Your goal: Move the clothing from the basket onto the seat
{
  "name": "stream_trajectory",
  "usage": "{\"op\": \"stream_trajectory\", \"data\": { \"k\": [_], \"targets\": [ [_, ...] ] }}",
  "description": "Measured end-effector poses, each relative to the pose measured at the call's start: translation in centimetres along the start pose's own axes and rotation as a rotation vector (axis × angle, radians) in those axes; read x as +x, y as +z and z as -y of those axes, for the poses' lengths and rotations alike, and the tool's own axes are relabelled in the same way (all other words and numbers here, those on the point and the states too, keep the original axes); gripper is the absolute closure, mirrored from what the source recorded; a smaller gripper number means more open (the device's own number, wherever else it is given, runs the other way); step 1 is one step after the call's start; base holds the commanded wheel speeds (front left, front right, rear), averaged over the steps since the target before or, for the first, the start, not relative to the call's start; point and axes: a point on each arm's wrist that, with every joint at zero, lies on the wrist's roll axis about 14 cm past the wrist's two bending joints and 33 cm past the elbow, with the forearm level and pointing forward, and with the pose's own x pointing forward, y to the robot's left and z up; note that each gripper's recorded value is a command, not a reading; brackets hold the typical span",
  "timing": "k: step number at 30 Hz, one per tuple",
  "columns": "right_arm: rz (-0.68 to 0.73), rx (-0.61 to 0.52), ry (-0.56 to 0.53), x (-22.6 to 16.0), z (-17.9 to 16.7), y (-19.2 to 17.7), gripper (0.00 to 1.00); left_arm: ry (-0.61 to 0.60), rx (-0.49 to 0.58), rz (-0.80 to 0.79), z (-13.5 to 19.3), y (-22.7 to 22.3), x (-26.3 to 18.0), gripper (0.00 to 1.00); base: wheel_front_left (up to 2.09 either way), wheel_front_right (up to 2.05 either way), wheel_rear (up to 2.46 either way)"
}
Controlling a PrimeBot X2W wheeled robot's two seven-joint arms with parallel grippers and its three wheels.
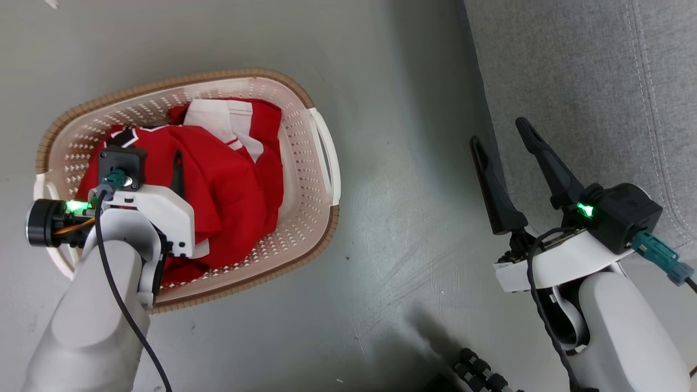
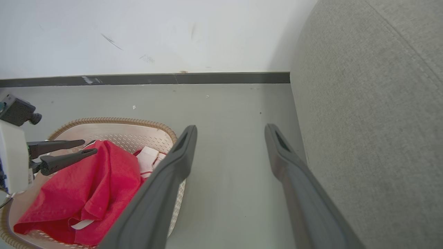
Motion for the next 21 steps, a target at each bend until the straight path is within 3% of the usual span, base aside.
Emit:
{"op": "stream_trajectory", "data": {
  "k": [21],
  "targets": [
    [-0.07,0.007,0.007,1.2,0.0,-3.3,0.0,0.007,0.027,-0.07,-1.3,-3.6,4.7,0.0,0.0,0.0,0.0]
  ]
}}
